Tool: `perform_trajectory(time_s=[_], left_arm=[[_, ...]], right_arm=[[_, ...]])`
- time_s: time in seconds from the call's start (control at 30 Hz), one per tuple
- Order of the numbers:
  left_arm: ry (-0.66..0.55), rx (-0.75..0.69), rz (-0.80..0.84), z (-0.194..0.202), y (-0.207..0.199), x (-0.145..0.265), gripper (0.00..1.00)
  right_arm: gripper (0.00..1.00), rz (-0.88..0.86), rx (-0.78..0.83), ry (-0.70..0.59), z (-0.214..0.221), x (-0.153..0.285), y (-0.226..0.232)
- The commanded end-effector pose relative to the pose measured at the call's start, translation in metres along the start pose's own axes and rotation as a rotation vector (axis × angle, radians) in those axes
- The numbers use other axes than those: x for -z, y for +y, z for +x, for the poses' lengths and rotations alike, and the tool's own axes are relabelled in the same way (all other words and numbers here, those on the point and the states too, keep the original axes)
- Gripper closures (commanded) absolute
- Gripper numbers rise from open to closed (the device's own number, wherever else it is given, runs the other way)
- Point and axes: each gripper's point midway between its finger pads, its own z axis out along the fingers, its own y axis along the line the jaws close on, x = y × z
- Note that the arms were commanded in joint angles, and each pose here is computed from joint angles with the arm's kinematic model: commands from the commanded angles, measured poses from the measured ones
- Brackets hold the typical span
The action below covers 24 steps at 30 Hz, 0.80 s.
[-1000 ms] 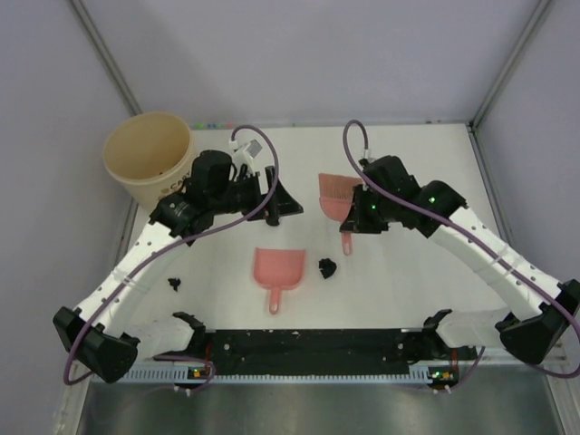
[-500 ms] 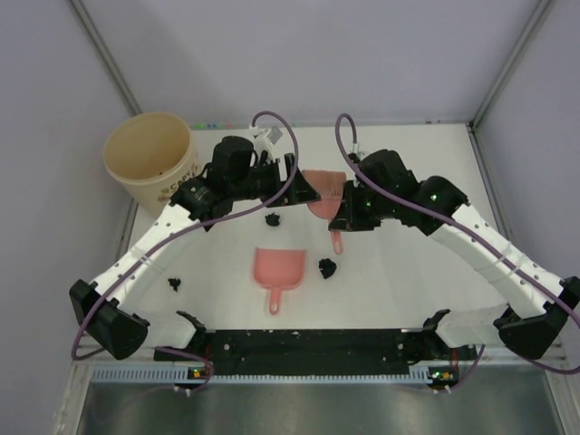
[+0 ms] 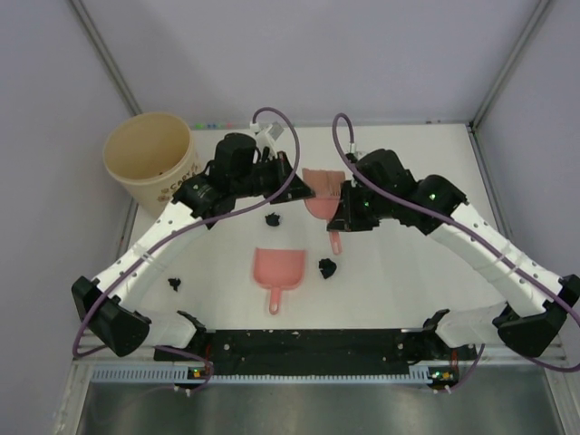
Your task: Sweep away the paper scraps from the table
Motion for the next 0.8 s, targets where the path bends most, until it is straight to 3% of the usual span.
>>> perform_trajectory(time_s=[0.0,0.03,0.07,0.33,0.53,0.77], left_arm=[[-0.064,-0.032,0.021,-0.019,-0.018,0.008,1.00],[-0.075,-0.030,0.016,-0.022,-0.019,0.011,1.00],[-0.086,-0.030,0.016,-0.025,-0.022,0.014,1.00],[-0.264,0.022,0.101,-0.062,-0.062,0.046,1.00],[-0.352,0.052,0.173,-0.080,-0.083,0.069,1.00],[-0.483,0.100,0.271,-0.103,-0.106,0.104,1.00]], right_arm=[[0.74,-0.071,-0.001,-0.108,-0.028,0.021,0.026],[0.41,-0.071,-0.008,-0.117,-0.031,0.023,0.026],[0.02,-0.073,-0.020,-0.132,-0.034,0.027,0.028],[0.01,-0.096,-0.173,-0.434,-0.092,0.089,0.036],[0.01,-0.275,-0.312,-0.717,-0.117,0.148,0.041],[0.01,-0.390,-0.344,-0.872,-0.126,0.186,0.043]])
